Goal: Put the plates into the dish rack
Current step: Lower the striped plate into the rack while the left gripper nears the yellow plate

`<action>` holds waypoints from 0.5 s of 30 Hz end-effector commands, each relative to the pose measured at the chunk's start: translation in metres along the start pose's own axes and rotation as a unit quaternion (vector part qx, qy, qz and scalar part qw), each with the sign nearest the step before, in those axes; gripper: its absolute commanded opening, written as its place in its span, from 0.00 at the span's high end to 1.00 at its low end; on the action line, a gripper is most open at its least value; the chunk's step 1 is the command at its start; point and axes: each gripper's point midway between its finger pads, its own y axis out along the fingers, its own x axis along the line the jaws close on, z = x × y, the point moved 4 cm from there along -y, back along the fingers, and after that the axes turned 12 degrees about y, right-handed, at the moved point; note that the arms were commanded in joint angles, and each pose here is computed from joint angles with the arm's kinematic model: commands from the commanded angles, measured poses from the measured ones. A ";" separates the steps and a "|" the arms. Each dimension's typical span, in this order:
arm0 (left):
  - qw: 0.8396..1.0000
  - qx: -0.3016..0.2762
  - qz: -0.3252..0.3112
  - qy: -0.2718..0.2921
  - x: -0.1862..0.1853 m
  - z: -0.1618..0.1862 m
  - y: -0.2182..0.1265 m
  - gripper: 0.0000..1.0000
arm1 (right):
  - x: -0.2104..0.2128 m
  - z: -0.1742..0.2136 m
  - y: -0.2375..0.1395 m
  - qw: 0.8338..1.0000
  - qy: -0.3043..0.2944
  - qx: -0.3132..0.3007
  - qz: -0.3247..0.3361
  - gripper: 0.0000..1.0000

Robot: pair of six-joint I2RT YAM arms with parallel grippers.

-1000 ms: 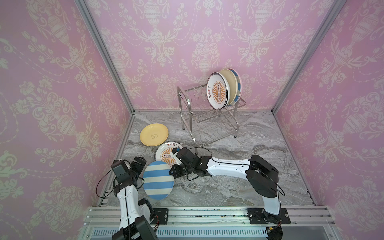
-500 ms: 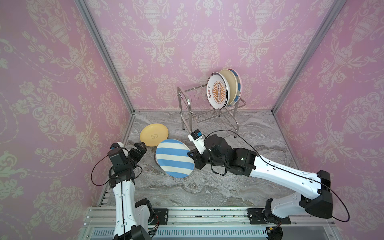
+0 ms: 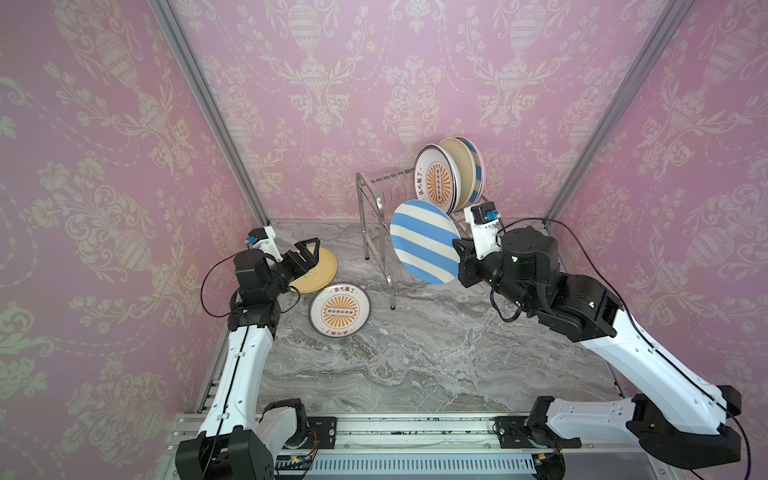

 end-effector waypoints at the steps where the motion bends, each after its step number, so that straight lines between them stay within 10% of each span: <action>1: 0.996 -0.010 0.070 0.048 -0.026 -0.009 0.004 0.01 | -0.013 -0.047 -0.004 0.994 -0.026 -0.085 0.060 1.00; 15: 0.985 0.024 0.158 0.069 -0.045 -0.004 0.037 0.01 | 0.005 -0.094 0.041 0.990 -0.044 -0.119 0.056 1.00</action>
